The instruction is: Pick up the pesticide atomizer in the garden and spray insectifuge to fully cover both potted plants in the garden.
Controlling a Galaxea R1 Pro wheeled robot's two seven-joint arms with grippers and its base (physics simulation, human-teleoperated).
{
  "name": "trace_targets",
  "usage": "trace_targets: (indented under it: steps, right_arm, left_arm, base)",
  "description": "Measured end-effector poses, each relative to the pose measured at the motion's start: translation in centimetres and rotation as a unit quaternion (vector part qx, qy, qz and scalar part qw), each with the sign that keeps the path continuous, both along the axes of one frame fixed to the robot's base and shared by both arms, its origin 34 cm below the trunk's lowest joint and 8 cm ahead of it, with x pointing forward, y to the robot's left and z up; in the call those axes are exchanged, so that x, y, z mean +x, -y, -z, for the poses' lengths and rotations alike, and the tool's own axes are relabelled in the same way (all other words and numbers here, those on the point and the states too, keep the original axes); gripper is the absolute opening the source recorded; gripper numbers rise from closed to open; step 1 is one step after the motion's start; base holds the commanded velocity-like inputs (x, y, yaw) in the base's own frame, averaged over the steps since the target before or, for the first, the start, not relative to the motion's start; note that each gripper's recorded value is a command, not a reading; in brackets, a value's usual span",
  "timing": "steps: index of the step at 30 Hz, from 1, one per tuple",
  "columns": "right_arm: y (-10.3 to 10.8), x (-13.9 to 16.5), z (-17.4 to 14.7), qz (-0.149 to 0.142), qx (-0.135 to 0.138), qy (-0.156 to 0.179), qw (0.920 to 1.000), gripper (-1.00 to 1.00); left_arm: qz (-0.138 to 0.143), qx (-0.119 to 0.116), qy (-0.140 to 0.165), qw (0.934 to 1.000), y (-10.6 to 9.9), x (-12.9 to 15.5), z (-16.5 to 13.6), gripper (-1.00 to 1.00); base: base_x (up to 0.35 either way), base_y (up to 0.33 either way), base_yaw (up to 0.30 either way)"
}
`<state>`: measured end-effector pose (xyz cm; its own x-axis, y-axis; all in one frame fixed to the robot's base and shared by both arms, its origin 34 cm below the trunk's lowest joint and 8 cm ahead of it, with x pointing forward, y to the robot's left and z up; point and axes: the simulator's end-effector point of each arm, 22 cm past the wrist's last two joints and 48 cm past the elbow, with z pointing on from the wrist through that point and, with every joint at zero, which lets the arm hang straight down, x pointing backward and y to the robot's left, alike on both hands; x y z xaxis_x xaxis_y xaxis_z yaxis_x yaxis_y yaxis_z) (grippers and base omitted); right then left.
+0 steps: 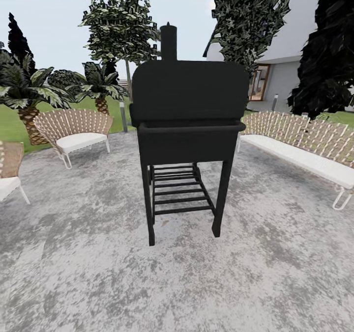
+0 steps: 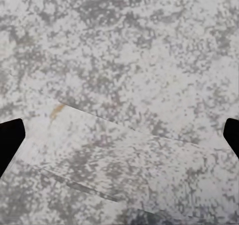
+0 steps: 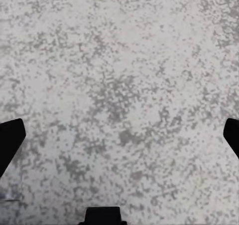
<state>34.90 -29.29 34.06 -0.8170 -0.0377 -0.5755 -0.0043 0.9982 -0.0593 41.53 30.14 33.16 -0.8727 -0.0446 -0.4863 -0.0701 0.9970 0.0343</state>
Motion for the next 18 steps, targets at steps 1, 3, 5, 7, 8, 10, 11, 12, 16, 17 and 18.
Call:
trace_targets:
  steps: [1,3,5,7,8,10,11,12,16,17,18]
  right_arm:
    - [-0.03,0.00,0.00,0.000,0.000,0.000,1.0000,1.00]
    - [-0.05,-0.01,0.00,0.000,0.000,0.000,1.0000,1.00]
    - [-0.07,-0.01,0.01,0.000,0.000,0.000,1.0000,1.00]
    - [-0.08,-0.01,0.01,0.000,0.000,0.000,1.0000,1.00]
    - [-0.08,-0.01,0.01,0.000,0.000,0.000,1.0000,1.00]
    - [-0.08,-0.01,0.01,0.000,0.000,0.000,1.0000,1.00]
    - [-0.08,-0.01,0.00,0.000,0.000,0.000,1.0000,1.00]
    - [-0.08,-0.01,0.00,0.000,0.000,0.000,1.0000,1.00]
    - [-0.09,-0.01,0.00,0.000,0.000,0.000,1.0000,1.00]
    - [-0.09,-0.01,0.00,0.000,0.000,0.000,1.0000,1.00]
    - [-0.09,-0.01,0.00,0.000,0.000,0.000,1.0000,1.00]
  left_arm:
    - [0.000,0.000,0.000,1.0000,0.00,-0.01,0.00,1.00]
    - [0.000,0.000,0.000,1.0000,-0.01,0.05,-0.02,1.00]
    - [0.000,0.000,0.001,1.0000,-0.01,0.09,-0.04,1.00]
    - [0.000,0.000,0.001,1.0000,-0.01,0.12,-0.05,1.00]
    - [0.000,0.000,0.001,1.0000,-0.01,0.14,-0.06,1.00]
    - [0.001,0.000,0.002,1.0000,-0.01,0.16,-0.07,1.00]
    - [0.001,0.000,0.002,1.0000,-0.01,0.17,-0.08,1.00]
    - [0.001,0.000,0.002,1.0000,-0.01,0.17,-0.08,1.00]
    - [0.001,0.000,0.002,1.0000,-0.01,0.17,-0.08,1.00]
    - [0.001,0.000,0.002,1.0000,-0.01,0.19,-0.09,1.00]
    - [0.001,0.000,0.002,1.0000,-0.01,0.21,-0.09,1.00]
  base:
    - [0.198,0.299,0.202]
    - [0.213,0.290,0.238]
    - [0.227,0.278,0.264]
    - [0.235,0.261,0.273]
    - [0.240,0.254,0.275]
    - [0.252,0.248,0.276]
    - [0.265,0.241,0.277]
    - [0.268,0.239,0.277]
    - [0.276,0.232,0.277]
    - [0.280,0.228,0.277]
    - [0.280,0.228,0.277]
